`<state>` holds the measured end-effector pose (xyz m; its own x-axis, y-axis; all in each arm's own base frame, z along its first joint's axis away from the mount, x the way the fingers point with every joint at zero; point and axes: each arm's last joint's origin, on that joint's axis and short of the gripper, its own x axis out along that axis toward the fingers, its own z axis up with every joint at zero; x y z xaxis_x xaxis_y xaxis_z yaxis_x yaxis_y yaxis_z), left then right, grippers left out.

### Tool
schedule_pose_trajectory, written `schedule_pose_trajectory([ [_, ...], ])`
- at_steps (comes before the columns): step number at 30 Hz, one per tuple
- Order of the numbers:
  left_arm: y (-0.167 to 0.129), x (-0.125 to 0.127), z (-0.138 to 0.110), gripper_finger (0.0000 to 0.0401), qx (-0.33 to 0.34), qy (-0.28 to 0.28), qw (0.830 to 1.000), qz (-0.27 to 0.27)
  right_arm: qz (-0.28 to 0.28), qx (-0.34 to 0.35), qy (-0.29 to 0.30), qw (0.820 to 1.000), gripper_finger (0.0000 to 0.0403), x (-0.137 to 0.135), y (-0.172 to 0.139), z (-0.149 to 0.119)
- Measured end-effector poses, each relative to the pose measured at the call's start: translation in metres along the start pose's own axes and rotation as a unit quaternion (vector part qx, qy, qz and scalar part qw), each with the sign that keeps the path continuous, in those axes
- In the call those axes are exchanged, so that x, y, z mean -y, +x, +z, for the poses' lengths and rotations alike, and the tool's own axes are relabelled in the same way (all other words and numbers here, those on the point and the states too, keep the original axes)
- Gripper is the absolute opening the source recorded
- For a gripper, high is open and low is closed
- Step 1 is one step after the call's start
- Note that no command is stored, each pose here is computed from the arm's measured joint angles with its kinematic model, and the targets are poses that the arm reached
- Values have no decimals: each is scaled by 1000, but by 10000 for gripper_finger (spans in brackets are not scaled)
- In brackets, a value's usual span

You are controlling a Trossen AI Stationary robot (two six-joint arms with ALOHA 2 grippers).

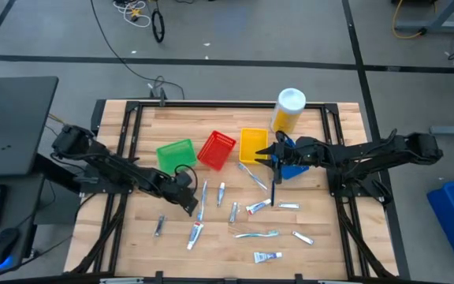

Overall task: Pick & Place Travel size toiletries
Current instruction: Put the blue razor into the green bin

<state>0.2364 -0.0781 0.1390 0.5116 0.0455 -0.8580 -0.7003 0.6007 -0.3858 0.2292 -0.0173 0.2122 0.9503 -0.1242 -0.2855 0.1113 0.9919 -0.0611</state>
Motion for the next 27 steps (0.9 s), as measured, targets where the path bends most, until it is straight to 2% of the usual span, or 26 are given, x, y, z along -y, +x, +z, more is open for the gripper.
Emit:
schedule_pose_trajectory([
  [10,1,-5,6,155,16,-9,1000,22,0,-3,2,1000,141,0,0,-1],
  [16,3,-11,10,118,-5,-19,999,35,0,-6,1,1000,129,0,0,-1],
  [27,4,-15,16,50,-10,8,999,42,1,-6,2,1000,120,0,0,-1],
])
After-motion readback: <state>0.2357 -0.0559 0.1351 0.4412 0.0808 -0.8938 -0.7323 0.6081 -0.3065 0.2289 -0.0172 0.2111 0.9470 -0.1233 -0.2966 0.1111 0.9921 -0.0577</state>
